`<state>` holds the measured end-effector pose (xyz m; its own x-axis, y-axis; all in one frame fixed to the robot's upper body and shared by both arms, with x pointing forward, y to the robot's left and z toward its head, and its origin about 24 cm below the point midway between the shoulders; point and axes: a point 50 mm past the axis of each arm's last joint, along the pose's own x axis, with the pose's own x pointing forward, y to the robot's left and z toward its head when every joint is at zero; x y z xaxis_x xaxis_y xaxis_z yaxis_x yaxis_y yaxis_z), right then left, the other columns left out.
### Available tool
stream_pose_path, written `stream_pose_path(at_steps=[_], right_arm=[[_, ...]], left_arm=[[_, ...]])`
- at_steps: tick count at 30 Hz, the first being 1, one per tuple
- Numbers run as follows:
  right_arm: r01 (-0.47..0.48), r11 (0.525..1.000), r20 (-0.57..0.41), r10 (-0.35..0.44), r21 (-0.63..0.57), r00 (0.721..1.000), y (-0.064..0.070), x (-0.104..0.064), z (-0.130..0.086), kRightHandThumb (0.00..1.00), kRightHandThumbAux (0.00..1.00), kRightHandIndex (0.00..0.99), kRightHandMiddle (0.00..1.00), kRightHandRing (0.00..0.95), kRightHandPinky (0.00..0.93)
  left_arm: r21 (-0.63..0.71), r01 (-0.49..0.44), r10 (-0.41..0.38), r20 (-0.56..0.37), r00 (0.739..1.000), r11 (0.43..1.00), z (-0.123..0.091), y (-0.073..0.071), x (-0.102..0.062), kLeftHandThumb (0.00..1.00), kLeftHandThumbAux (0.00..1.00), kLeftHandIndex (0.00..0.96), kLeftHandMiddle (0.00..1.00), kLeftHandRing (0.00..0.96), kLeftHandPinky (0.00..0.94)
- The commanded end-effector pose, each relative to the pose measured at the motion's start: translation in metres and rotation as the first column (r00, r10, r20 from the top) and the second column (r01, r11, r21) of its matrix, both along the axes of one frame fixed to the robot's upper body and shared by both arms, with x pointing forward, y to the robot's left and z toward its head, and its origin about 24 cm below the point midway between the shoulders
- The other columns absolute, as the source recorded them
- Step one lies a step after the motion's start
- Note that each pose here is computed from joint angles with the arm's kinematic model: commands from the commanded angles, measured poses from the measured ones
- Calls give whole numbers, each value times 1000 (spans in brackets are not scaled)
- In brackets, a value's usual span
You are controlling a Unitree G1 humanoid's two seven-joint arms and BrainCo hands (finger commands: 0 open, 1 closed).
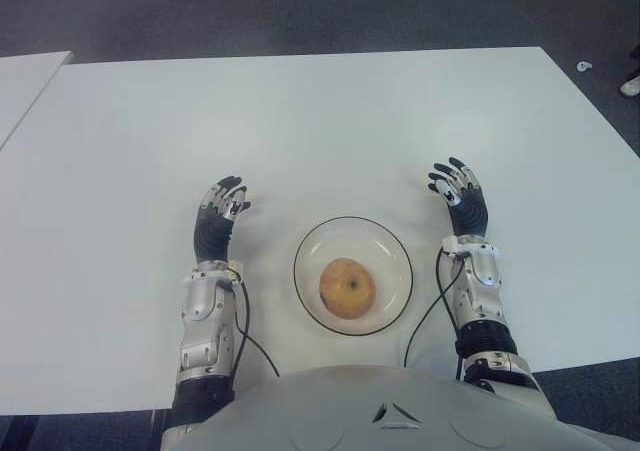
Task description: Put the apples into the plate.
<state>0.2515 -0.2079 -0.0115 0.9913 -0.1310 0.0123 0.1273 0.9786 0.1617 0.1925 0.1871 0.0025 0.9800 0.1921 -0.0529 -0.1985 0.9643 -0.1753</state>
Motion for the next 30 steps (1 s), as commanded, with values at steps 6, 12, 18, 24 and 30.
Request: stream_pose_path(at_steps=[6,12,18,24,30], right_arm=[[23,999,-73,-21,25,997,8,3,-17,332,649,160,302,302,311],[23,999,-31,-22,32,999,17,1,-12,338,635,160,305,306,315],[27,999,-23,-26,39,999,21,-7,-16,351,638,164,309,309,320],[46,998,-41,-44,40,998,21,-10,-21,371,651,161,303,301,310],[58,998,-61,-55,37,997,20,-15,-25,356,650,144,282,283,287]], left_arm=[[-27,6,-5,27,1000,1000,5,-9,12,410,608,228,226,254,305],[-11,19,-18,56,998,1000,6,-8,22,396,606,235,228,250,290],[6,30,-30,65,997,1000,3,-8,26,380,600,237,226,245,280],[14,39,-40,75,996,999,1,-10,24,363,597,231,218,235,272],[10,53,-54,78,995,999,-2,-11,21,360,598,218,215,235,274]])
